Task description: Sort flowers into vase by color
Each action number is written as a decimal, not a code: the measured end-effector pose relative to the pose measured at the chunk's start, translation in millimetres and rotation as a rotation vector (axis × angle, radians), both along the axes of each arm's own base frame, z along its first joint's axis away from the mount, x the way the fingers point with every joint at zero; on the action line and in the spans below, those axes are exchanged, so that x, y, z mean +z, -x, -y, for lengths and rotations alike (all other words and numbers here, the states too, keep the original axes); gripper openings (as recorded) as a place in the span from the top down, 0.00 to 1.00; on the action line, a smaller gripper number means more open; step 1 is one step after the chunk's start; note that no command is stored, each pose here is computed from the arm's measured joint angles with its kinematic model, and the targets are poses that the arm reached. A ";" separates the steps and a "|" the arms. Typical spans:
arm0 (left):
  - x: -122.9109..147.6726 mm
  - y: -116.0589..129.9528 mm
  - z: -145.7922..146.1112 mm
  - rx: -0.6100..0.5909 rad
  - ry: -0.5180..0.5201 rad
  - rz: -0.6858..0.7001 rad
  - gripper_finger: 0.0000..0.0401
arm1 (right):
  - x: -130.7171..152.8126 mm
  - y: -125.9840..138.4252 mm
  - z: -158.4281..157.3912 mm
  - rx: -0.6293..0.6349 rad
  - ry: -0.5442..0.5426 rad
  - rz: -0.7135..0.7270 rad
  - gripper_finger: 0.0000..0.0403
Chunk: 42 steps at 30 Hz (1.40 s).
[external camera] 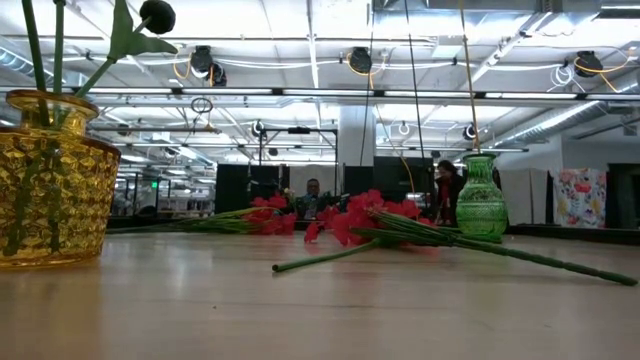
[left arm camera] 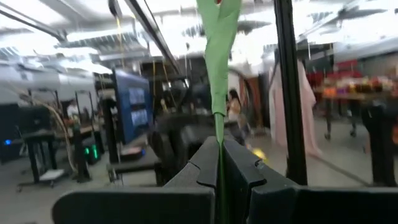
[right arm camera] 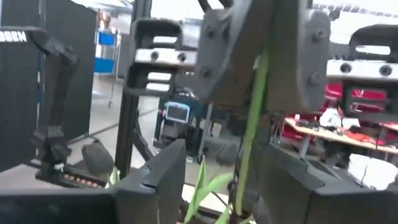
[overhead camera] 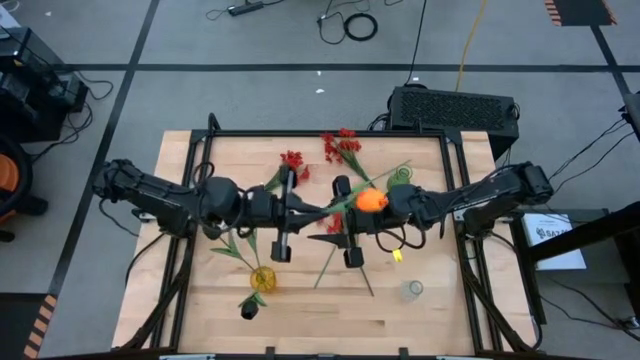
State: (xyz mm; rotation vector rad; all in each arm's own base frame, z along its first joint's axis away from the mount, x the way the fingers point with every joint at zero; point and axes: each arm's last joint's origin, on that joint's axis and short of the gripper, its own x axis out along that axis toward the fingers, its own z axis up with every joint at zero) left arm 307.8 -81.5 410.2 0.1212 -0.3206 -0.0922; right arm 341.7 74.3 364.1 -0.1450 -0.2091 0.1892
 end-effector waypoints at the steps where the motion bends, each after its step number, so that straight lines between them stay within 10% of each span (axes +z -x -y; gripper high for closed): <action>1: -1.8 -0.1 2.0 -0.006 -0.005 -0.018 0.97 | 1.5 2.0 0.3 0.001 -0.003 -0.006 0.55; 25: -18.3 -16.8 19.6 -0.048 -0.040 -0.004 0.97 | 42.6 44.5 -13.8 0.014 0.058 0.146 0.42; 42: -17.3 -16.3 19.5 -0.050 -0.041 0.005 0.97 | 44.2 46.4 -14.5 0.021 0.049 0.151 0.98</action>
